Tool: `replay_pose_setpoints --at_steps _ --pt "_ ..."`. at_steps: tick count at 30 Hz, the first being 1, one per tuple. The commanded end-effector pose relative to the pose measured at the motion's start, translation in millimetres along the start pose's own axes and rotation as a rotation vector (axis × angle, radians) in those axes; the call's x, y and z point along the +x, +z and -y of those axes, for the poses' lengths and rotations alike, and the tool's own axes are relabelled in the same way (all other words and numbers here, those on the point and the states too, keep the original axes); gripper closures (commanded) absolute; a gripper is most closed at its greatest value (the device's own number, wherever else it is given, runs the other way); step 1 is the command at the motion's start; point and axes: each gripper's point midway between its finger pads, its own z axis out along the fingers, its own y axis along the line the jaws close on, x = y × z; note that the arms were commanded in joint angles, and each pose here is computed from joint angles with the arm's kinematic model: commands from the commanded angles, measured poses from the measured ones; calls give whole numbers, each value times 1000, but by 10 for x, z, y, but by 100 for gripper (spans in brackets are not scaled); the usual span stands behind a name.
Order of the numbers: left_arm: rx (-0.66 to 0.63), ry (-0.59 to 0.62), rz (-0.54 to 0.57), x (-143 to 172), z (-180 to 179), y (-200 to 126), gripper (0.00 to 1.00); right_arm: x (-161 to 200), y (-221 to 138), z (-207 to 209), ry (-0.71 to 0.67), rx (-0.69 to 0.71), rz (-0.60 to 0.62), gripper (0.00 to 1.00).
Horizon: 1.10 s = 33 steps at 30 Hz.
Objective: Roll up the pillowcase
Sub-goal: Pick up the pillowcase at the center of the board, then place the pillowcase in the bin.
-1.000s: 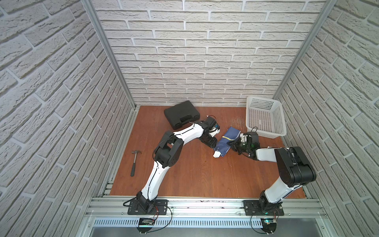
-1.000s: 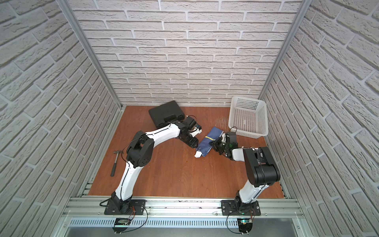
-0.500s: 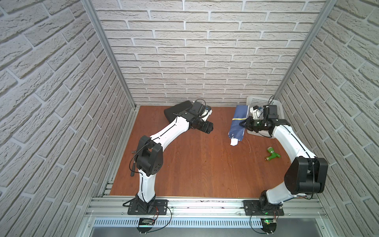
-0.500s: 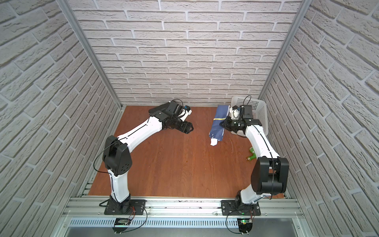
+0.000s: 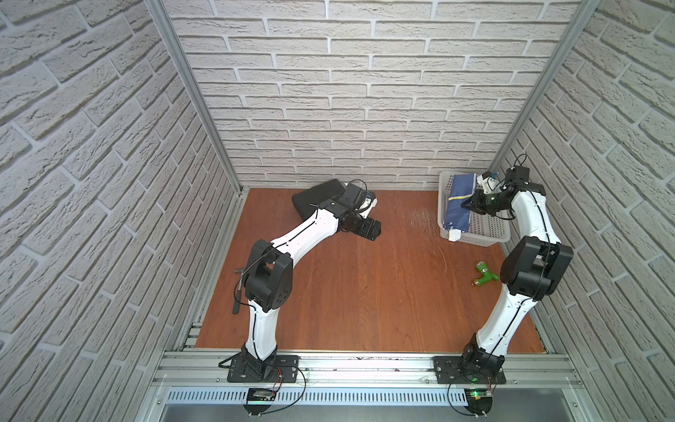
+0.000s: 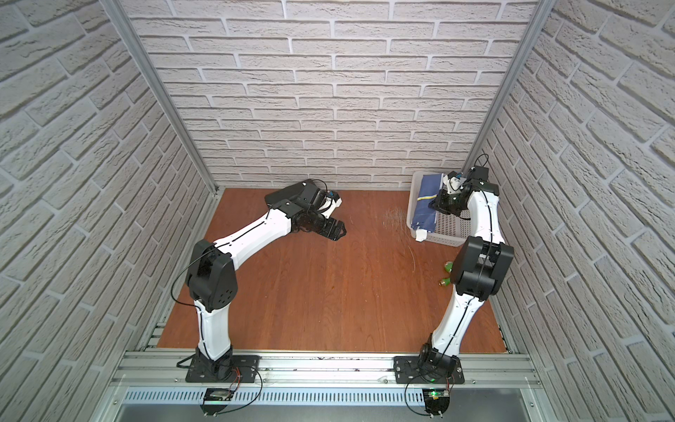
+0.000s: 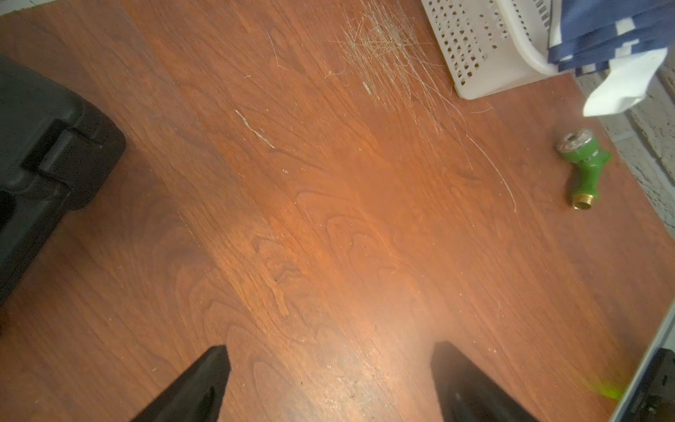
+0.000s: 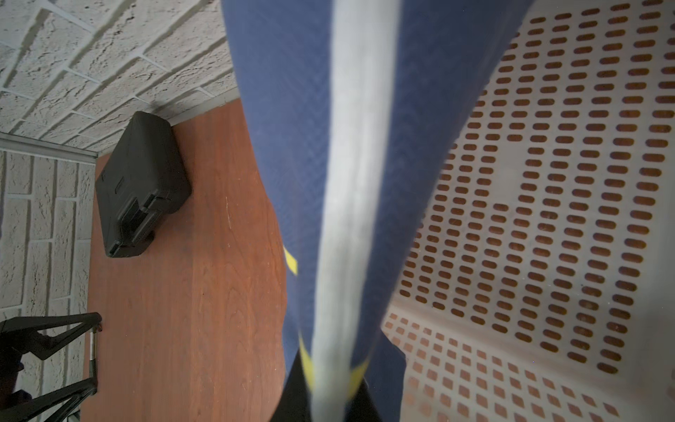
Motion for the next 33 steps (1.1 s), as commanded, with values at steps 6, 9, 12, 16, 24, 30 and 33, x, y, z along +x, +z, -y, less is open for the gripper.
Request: replay_pose_setpoints --at_steps 6,9,12,16,24,30,33 --pt "1 -34 -27 81 -92 131 6 -323 286 208 -37 -29 25 98" --pt "3 -35 -26 73 -94 131 2 -275 470 338 -29 -25 -32 98" --pt "11 -48 -14 42 -90 143 2 -298 610 426 -9 -35 -40 98" --pt "43 -70 50 -86 -42 137 2 -290 826 529 22 -51 -64 98" --pt "82 -92 76 -185 1 196 2 -146 1069 708 41 -24 -118 95" --pt "91 -98 41 -152 8 254 2 -242 1012 820 -24 133 -96 67" --pt "84 -96 37 -153 -2 250 2 -388 846 862 -78 258 -54 48"
